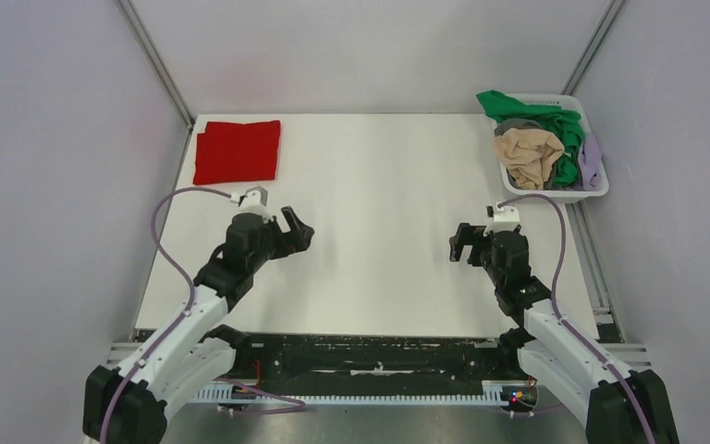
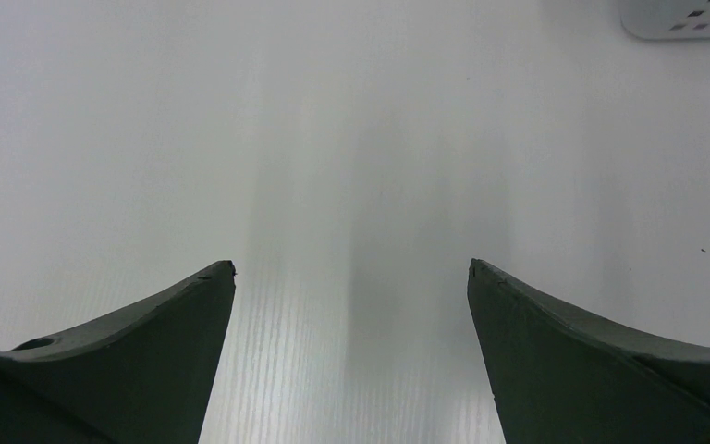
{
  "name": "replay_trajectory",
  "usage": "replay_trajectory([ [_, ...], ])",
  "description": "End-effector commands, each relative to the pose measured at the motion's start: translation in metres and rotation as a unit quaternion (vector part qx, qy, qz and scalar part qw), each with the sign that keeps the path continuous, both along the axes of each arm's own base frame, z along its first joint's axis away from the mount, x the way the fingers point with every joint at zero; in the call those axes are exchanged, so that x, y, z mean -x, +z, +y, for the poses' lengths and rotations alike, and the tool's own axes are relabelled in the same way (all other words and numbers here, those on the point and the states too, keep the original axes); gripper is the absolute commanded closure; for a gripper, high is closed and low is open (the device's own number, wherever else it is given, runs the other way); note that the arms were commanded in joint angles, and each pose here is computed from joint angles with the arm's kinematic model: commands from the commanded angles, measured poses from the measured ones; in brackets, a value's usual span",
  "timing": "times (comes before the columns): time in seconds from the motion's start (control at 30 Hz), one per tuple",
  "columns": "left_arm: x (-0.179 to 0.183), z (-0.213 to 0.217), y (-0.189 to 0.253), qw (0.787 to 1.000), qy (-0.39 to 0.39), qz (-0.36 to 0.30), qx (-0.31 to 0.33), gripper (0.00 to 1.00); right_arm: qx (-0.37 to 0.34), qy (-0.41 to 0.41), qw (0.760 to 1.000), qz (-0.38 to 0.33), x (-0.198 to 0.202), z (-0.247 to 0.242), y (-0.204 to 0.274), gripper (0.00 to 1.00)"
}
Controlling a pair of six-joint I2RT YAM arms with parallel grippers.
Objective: Fold and stack the t-shirts
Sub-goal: Reset both arms
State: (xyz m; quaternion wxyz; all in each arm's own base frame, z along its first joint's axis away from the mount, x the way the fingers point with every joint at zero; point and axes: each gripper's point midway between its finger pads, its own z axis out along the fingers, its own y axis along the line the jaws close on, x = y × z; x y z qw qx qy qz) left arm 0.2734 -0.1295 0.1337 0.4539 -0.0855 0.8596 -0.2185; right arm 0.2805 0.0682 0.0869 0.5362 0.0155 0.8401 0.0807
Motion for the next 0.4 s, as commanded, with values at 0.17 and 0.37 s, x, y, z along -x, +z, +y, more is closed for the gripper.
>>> replay_trajectory([
  [0.17,-0.0032,0.0169,0.0306,0.998,0.035,-0.053,-0.011,0.0,-0.022,0.007,0.999,-0.031,-0.0032,0.0049,0.0085,0.02],
  [0.37,-0.0009,0.0245,0.0244,0.997,0.052,-0.043,-0.022,0.0,-0.016,0.015,0.999,-0.035,-0.0034,0.0061,0.0102,0.02],
])
